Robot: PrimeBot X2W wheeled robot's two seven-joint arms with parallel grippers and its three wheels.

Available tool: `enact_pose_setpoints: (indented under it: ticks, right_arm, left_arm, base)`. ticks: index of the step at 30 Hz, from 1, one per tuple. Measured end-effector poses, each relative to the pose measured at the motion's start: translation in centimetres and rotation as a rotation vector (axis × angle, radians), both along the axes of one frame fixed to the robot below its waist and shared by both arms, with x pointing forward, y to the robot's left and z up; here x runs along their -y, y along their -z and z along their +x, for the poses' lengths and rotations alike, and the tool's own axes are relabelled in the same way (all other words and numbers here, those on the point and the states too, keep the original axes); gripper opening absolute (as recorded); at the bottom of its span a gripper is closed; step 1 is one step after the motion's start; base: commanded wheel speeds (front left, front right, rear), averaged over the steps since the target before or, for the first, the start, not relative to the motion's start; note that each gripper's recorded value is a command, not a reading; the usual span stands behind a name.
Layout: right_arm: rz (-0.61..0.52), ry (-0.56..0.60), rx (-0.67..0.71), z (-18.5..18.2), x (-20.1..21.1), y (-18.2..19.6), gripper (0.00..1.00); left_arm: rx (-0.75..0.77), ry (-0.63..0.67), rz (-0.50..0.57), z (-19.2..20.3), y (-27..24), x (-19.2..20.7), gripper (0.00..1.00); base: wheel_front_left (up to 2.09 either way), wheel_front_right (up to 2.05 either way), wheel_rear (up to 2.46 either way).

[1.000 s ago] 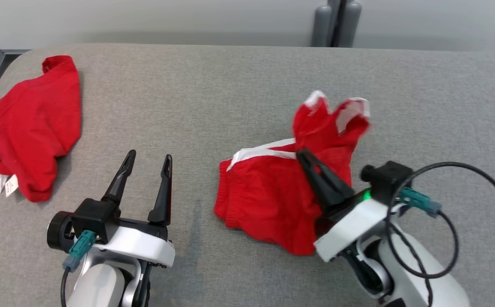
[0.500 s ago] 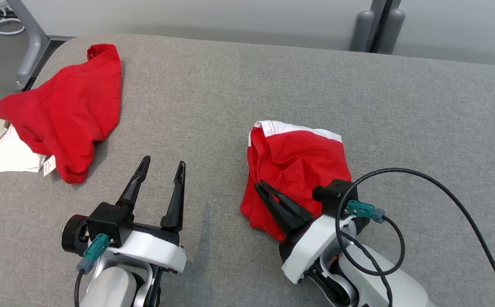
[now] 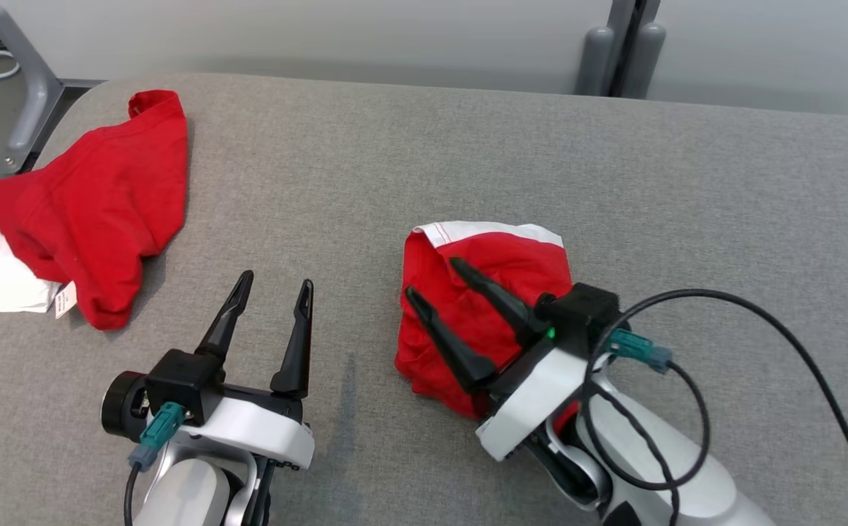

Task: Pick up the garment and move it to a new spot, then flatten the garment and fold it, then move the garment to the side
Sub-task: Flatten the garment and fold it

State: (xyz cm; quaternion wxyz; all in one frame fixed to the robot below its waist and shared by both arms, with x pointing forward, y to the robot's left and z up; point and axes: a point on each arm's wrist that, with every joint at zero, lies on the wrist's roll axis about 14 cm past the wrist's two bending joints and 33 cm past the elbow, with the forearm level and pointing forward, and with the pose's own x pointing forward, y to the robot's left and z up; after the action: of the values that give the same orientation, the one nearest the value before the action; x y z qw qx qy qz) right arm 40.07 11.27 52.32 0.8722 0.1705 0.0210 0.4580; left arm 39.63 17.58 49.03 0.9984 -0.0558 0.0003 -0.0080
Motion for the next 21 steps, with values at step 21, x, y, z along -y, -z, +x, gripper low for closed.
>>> enact_pose_setpoints:
  ticks: [21]
  right_arm:
    - [-0.122,0.67,0.069,4.0,22.9,0.7,1.0]
  left_arm:
    - [0.012,0.042,0.025,0.3,-0.8,0.9,1.0]
  base:
    - [0.0,0.0,0.0]
